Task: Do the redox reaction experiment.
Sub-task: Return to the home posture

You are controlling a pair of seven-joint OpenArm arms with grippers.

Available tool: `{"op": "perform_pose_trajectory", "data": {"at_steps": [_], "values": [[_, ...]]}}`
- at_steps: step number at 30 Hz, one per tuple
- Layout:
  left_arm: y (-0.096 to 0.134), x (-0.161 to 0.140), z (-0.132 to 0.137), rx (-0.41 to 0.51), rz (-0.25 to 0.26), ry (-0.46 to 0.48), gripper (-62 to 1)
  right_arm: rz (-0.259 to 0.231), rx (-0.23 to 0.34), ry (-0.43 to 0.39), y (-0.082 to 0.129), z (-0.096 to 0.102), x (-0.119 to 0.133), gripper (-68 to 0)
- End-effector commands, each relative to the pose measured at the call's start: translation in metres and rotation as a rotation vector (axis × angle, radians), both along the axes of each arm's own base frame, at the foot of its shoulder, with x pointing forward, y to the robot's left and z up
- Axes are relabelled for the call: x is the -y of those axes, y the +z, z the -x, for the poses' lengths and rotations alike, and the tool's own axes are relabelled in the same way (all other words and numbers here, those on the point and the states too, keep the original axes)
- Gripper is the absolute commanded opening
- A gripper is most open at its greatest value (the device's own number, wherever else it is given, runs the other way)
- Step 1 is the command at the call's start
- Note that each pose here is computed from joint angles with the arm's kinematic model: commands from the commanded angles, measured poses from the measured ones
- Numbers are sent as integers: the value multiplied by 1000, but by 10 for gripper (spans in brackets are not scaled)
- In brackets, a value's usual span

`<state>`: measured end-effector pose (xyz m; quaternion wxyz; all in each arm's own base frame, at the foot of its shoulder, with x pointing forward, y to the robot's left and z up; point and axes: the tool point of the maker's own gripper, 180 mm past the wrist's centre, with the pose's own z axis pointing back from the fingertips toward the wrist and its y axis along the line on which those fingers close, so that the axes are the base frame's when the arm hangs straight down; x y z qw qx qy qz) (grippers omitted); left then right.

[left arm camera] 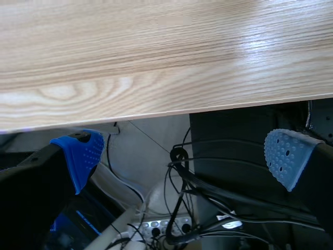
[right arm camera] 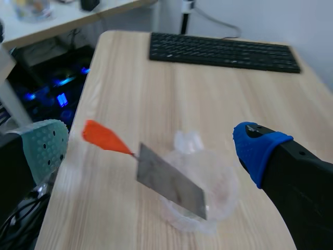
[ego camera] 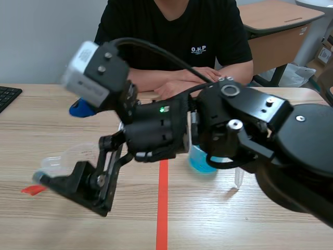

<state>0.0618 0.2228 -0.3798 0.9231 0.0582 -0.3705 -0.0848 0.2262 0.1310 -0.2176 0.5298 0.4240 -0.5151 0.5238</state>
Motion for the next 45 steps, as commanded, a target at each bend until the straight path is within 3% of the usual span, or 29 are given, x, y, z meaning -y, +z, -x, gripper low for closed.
{"op": "perform_pose_trajectory", "data": {"at_steps": [1,10,17,24,32,45], "values": [[4,0,0,5,-6,-26,14,-29,25,-64,14,-18,15,4],[31,4,-12,99,-22,-146,14,-50,20,-346,28,-65,97,4],[54,11,-28,162,-30,-248,14,-30,46,-516,34,-70,149,4],[75,34,-35,204,7,-358,14,-22,21,-617,34,-52,180,4],[106,60,-58,298,68,-414,14,12,-39,-699,24,-26,203,4],[148,93,-89,405,198,-487,14,56,-111,-735,17,9,216,4]]}}
